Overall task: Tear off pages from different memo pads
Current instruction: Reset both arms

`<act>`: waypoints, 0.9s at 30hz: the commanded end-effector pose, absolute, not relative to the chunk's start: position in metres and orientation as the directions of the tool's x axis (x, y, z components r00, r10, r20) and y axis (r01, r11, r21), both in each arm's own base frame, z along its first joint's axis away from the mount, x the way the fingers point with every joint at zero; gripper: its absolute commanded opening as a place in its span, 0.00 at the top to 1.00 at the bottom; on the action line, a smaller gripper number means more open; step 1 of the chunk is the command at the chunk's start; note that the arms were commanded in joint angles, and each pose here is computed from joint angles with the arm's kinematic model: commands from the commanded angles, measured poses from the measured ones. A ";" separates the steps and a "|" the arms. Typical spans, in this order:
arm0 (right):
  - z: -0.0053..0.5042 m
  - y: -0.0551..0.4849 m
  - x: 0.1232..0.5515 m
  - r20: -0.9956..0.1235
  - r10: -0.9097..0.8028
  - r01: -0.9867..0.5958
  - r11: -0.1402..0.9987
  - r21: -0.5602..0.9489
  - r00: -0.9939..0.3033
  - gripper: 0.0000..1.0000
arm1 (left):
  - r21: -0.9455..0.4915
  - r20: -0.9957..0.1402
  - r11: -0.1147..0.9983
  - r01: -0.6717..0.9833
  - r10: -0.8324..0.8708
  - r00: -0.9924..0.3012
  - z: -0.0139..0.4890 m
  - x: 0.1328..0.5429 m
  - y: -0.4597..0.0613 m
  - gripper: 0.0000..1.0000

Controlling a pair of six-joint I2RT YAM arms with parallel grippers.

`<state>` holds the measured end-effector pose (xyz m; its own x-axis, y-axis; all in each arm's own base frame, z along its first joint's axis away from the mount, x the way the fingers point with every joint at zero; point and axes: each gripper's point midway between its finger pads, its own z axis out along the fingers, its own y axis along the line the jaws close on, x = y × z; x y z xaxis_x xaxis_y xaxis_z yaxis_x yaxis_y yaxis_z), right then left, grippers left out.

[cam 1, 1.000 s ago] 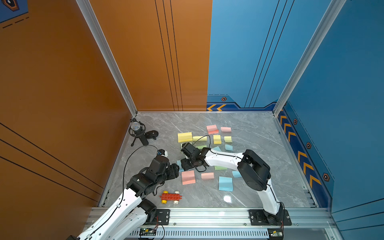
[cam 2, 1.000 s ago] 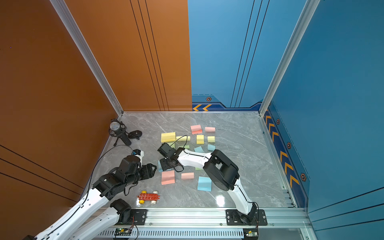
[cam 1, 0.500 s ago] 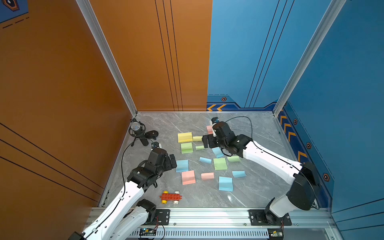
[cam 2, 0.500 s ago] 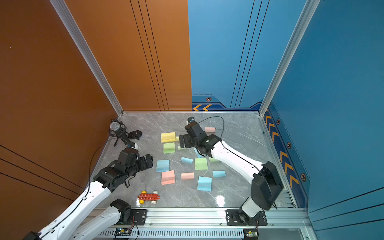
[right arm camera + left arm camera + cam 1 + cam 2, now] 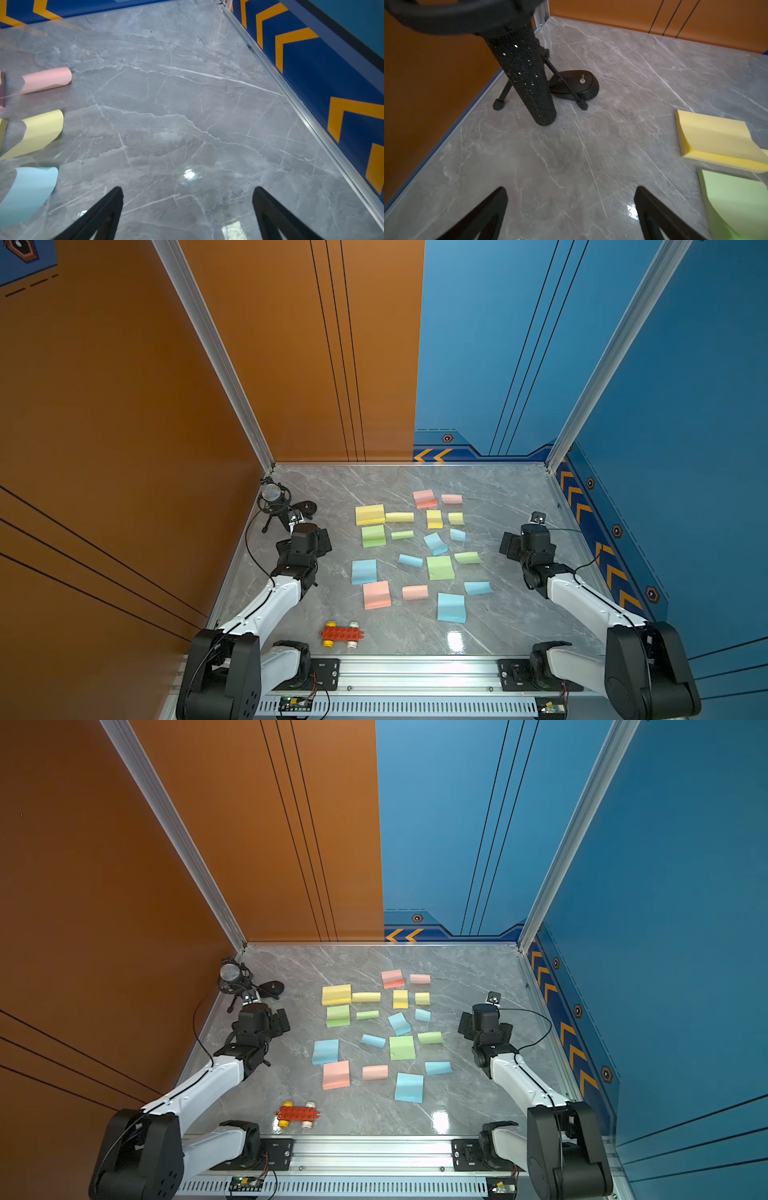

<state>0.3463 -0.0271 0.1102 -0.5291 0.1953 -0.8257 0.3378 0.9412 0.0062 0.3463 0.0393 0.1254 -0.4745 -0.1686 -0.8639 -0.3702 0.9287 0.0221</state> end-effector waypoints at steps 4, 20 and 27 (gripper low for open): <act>0.095 -0.077 0.352 -0.837 0.255 0.515 0.857 -0.036 -0.484 0.00 | 0.129 -0.879 0.952 -0.277 -0.020 -0.477 0.105 0.352 0.031 0.02; 0.095 -0.018 0.378 -0.959 0.005 0.194 0.980 -0.053 -0.285 0.00 | 0.079 -0.939 0.965 -0.252 -0.013 -0.344 0.092 0.387 0.032 0.02; 0.091 -0.020 0.392 -0.932 0.053 0.146 0.989 0.001 -0.357 0.00 | 0.115 -0.935 0.964 -0.241 0.023 -0.354 0.092 0.387 0.026 0.02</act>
<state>0.3840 -0.0297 0.0832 -0.3724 0.0667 -0.9257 0.2212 0.9750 -0.0187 0.3826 0.0261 0.0833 -0.3751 -0.0023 -0.9270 -0.2369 0.9670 0.0935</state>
